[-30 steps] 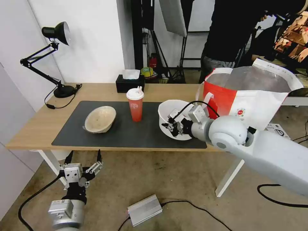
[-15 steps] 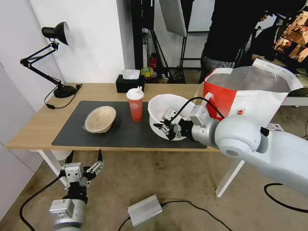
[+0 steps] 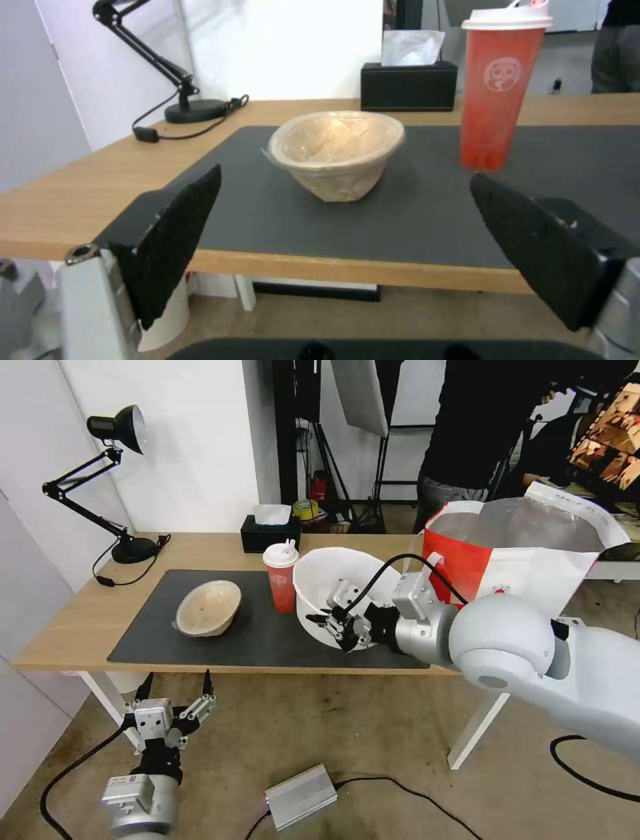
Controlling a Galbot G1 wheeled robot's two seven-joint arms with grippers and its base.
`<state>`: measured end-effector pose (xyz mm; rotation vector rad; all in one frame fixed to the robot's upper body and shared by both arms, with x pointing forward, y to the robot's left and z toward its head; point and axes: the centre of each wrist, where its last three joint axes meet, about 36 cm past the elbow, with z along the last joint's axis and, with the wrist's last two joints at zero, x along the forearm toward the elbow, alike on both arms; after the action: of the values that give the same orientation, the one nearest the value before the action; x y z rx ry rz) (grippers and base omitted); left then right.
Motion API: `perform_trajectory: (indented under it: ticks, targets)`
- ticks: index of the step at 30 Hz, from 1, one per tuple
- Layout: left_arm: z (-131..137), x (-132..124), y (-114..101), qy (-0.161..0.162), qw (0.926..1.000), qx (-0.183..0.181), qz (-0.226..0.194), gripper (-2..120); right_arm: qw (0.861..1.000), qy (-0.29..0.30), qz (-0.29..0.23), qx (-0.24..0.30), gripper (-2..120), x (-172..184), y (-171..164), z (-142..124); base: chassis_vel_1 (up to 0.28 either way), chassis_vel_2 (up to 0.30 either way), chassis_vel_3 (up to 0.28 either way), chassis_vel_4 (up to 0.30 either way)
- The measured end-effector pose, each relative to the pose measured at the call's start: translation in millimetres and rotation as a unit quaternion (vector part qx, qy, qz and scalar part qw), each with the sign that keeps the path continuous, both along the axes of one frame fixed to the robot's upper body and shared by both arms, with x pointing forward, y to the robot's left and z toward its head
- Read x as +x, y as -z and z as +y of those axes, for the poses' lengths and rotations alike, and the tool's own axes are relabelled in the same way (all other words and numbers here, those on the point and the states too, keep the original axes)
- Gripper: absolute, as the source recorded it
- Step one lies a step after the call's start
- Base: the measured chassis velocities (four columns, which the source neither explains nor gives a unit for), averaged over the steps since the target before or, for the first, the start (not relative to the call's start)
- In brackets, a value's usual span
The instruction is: Pick up the trash from the table and place it into the takeout bag.
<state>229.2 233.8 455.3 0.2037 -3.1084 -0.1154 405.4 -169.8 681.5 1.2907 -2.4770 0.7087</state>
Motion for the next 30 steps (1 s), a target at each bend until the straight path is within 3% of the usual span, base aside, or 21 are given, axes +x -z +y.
perform_trajectory:
  ticks: [22, 30]
  targets:
    - [2, 0, -2, 0.002, 1.0, 0.003, -0.004, 100, 0.999, -0.002, -0.049, -0.011, 0, -3, -58, -11, 0.0, 0.0, 0.0, 0.0]
    - [3, 0, -5, 0.002, 1.0, 0.005, -0.007, 100, 0.997, 0.036, -0.069, -0.016, 0, 26, -78, -26, 0.0, 0.0, 0.0, 0.0]
